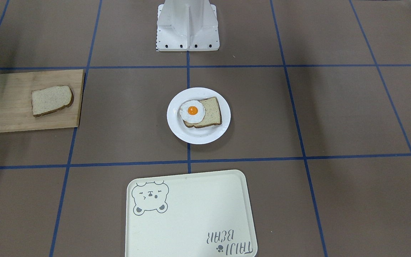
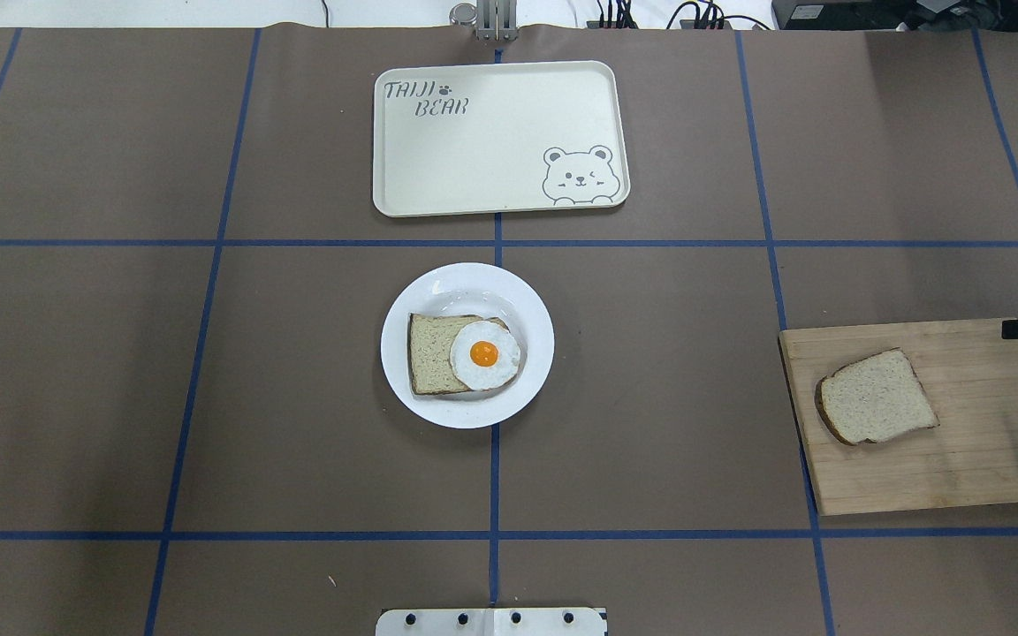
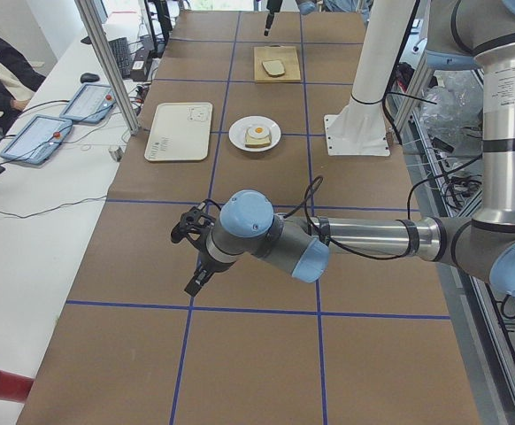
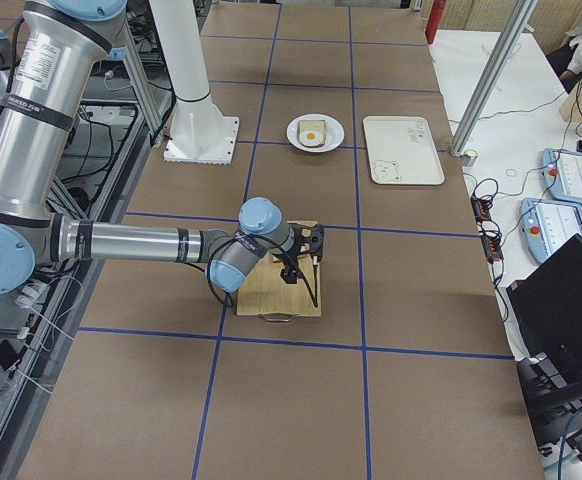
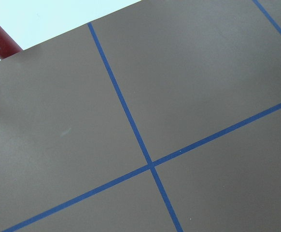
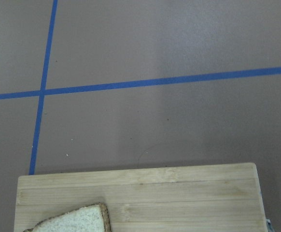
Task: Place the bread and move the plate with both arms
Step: 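Lower the right gripper to the bread slice edge and close on it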
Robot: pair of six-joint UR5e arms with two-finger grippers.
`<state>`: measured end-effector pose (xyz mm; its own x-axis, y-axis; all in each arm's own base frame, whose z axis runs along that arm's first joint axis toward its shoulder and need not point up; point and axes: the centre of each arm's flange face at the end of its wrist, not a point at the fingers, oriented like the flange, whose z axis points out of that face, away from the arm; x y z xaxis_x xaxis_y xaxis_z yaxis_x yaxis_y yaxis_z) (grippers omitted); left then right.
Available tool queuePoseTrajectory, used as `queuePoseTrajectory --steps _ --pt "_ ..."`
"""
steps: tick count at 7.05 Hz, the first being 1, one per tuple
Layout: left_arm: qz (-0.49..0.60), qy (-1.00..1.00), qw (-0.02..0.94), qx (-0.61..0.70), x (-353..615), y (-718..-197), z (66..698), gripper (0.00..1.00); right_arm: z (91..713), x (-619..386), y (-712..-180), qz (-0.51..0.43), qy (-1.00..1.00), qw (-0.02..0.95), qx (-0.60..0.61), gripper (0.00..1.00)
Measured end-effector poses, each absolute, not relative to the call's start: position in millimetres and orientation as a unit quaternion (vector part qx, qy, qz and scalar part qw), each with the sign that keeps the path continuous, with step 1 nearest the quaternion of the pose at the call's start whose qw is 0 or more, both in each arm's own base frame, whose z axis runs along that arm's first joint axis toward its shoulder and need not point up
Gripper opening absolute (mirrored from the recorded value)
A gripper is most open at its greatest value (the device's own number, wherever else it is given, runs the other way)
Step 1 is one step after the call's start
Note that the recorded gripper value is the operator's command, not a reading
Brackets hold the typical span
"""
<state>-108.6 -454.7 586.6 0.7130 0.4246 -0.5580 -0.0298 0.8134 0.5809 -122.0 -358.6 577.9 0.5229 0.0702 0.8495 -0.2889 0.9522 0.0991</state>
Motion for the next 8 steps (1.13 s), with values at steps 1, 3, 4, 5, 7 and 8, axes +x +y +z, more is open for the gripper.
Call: queuePoseTrajectory --steps 1,3,4,5,7,8 --pt "0.129 0.357 0.883 0.276 -108.4 -453.3 587.7 0.98 567.1 -155.9 -351.1 0.117 -0.471 0.866 0.117 0.96" --pt "0.129 0.357 0.883 0.275 -107.9 -452.7 588.6 0.98 557.2 -210.6 -332.5 0.120 -0.457 0.871 0.135 0.83" --pt "0.128 0.357 0.883 0.275 -107.9 -452.7 588.8 0.98 559.7 -220.9 -325.2 0.116 -0.449 0.875 0.140 0.79" --pt "0.128 0.357 0.883 0.275 -107.9 -452.9 588.7 0.98 565.4 -222.4 -319.3 0.113 -0.440 0.879 0.142 0.73" --pt "0.128 0.357 0.883 0.275 -107.9 -453.1 588.5 0.98 573.9 -227.4 -310.1 0.106 -0.424 0.887 0.151 0.60" --pt "0.128 0.357 0.883 0.275 -107.9 -453.2 588.5 0.98 575.2 -232.3 -307.0 0.101 -0.420 0.889 0.154 0.60"
